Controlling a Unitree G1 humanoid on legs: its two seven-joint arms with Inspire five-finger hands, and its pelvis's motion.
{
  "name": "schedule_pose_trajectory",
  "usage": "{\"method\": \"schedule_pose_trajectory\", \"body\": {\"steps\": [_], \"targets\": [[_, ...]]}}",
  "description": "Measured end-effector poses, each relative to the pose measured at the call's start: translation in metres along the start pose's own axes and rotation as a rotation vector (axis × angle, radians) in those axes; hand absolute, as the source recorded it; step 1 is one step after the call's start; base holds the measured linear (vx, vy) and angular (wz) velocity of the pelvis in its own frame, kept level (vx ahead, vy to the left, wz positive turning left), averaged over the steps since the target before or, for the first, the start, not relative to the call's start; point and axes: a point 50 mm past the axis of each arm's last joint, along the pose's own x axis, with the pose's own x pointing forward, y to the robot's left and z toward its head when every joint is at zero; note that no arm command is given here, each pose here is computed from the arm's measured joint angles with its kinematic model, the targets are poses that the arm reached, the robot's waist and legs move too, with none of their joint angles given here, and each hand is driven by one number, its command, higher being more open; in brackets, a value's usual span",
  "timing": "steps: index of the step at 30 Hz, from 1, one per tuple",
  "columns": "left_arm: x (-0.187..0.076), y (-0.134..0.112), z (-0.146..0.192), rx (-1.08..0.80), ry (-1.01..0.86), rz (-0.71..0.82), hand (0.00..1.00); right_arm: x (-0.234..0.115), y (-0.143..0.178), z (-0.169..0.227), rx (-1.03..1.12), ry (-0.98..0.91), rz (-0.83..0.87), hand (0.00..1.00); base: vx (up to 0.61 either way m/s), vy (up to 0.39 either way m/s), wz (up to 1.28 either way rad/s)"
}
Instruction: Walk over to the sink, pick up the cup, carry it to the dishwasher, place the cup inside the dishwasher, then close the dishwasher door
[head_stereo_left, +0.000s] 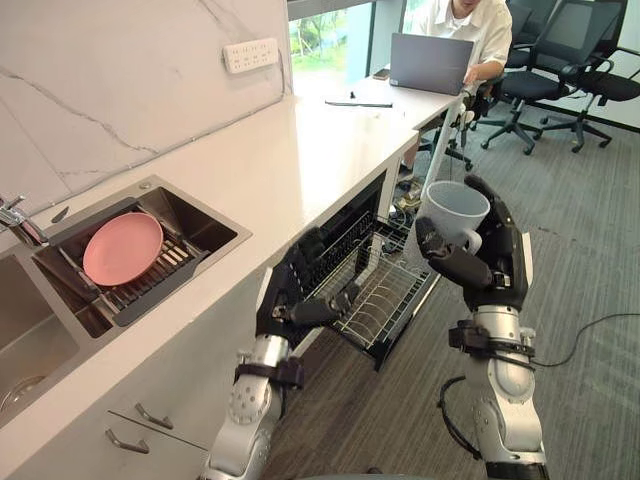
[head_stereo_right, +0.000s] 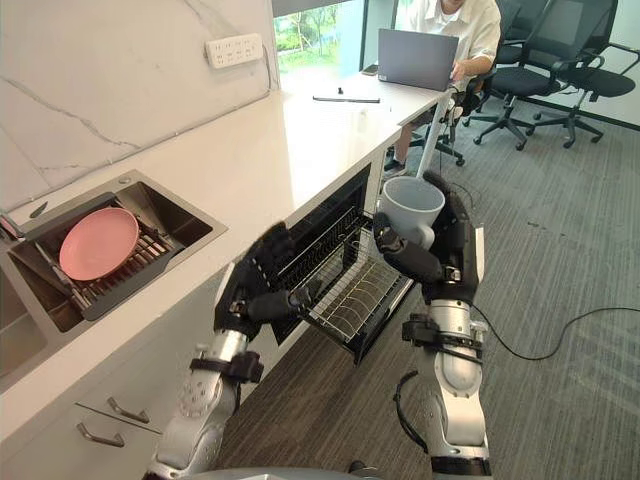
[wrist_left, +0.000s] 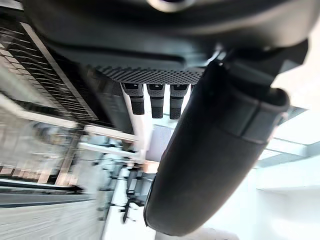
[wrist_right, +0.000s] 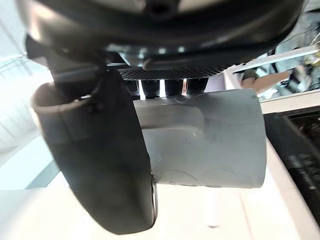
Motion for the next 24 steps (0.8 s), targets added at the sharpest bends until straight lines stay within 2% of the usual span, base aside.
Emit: {"method": "schedule_pose_trajectory", "body": {"steps": [7,13,18,24], "targets": [[-0.044,0.031,-0.069,0.036,0.351,0.094,0.9,-0.014,-0.026,-0.03,-0.045,0.147,-0.09,0.3,0.0,-0.014,0.01],[-0.08,0.067,-0.109,0.13,0.595,0.213,0.9,-0.023,-0.037,-0.052,-0.06,0.25,-0.135,0.3,-0.01,-0.031,0.08],[-0.097,0.083,-0.117,0.163,0.672,0.284,0.9,-0.019,-0.036,-0.063,-0.084,0.287,-0.134,0.3,-0.03,-0.03,0.17],[-0.086,0.096,-0.113,0.181,0.65,0.347,0.9,0.02,-0.031,-0.062,-0.139,0.246,-0.102,0.3,-0.07,-0.019,0.13]]}}
